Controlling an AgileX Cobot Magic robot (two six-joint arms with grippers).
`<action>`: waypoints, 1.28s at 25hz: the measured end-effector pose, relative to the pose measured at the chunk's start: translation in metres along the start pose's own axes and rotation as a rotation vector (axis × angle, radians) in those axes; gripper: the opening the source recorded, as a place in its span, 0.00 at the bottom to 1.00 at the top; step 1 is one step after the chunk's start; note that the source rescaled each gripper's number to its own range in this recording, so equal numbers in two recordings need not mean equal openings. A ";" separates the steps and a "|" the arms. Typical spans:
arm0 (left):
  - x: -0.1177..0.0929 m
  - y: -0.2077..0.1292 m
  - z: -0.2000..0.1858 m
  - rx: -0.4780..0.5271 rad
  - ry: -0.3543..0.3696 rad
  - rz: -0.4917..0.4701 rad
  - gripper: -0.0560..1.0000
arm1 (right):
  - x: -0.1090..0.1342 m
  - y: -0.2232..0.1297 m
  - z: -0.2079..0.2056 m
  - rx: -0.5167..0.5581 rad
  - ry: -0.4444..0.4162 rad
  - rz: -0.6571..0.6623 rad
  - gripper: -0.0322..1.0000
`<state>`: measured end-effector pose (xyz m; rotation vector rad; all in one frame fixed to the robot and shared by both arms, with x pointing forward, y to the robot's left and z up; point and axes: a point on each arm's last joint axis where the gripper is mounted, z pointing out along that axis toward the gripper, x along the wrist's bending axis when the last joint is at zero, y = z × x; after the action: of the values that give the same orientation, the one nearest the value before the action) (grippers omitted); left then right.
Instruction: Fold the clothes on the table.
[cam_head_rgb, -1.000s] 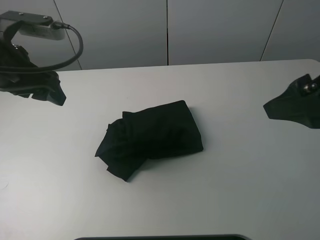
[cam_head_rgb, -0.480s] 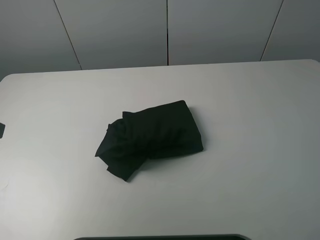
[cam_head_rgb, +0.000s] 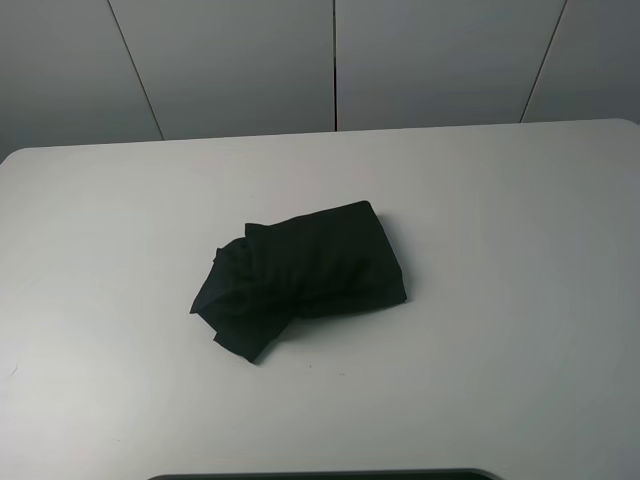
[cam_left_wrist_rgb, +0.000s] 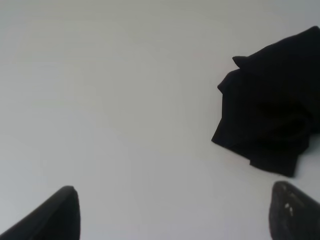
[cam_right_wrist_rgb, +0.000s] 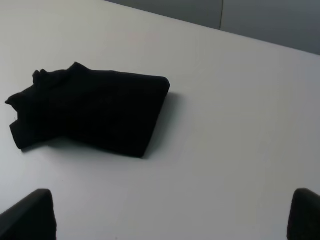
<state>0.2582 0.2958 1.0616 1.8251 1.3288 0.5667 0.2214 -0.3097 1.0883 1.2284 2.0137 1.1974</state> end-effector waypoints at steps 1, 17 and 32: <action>0.001 -0.004 -0.002 0.010 0.002 -0.001 0.98 | 0.000 -0.001 -0.001 -0.005 0.000 -0.007 1.00; 0.004 -0.021 -0.020 -0.128 -0.012 0.030 0.98 | 0.006 -0.025 0.028 -0.010 0.079 -0.094 1.00; 0.004 -0.022 -0.017 -0.138 -0.014 0.034 0.98 | 0.008 -0.025 0.027 -0.021 0.093 -0.093 1.00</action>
<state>0.2347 0.3084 1.0535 1.7391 1.2207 0.6468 0.2269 -0.2967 1.0533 1.0751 2.0954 1.2476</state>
